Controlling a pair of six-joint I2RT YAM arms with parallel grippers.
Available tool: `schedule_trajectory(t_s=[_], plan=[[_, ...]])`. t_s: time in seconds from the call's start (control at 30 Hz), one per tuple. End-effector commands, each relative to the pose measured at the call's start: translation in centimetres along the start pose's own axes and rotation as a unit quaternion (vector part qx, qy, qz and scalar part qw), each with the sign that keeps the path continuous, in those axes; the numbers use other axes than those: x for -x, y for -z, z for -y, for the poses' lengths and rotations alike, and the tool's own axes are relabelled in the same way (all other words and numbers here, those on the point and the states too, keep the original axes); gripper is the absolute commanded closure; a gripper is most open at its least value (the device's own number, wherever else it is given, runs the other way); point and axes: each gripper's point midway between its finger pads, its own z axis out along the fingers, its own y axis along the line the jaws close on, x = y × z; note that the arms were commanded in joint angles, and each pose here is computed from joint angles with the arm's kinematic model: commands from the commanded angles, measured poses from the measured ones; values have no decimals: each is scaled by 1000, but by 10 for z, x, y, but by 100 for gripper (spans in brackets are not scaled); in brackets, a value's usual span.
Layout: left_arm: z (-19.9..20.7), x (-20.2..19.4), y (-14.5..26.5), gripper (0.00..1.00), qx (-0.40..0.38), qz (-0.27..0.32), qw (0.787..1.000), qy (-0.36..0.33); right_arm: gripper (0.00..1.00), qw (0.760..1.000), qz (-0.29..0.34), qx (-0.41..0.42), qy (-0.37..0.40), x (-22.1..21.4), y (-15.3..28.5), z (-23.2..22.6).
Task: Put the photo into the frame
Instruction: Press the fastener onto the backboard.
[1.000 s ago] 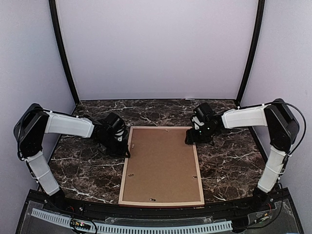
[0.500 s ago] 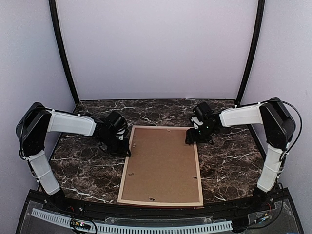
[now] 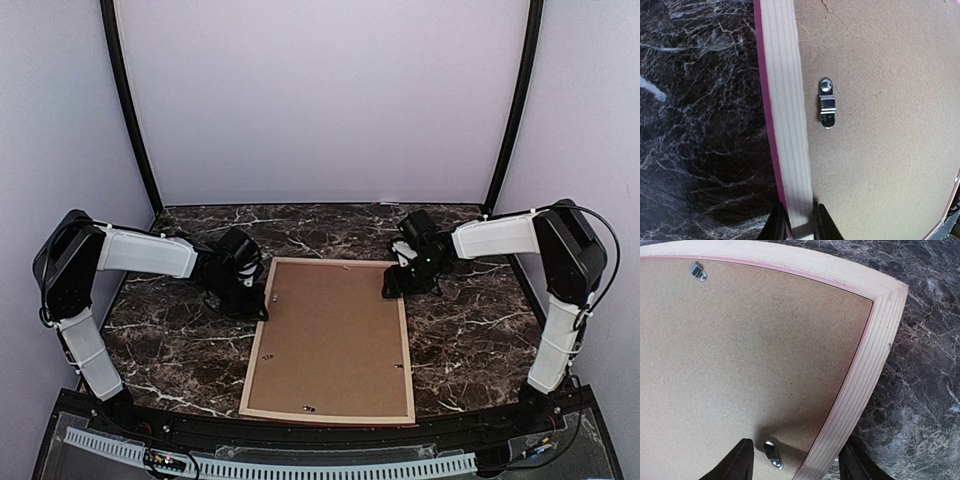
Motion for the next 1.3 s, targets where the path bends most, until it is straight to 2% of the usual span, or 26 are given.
schedule_trajectory(t_s=[0.0,0.17,0.7,1.27], plan=[[3,-5,-1,83,-1,-13,1000,-12,43,1000,-5,15,12,0,-2,-4],[3,-5,-1,82,-1,-14,1000,-12,51,1000,-8,8,9,0,-4,0],[4,-4,0,82,-3,-14,1000,-11,62,1000,-29,5,8,-11,-7,11],[4,-5,1,81,0,-15,1000,-10,65,995,-81,13,52,-37,-12,15]])
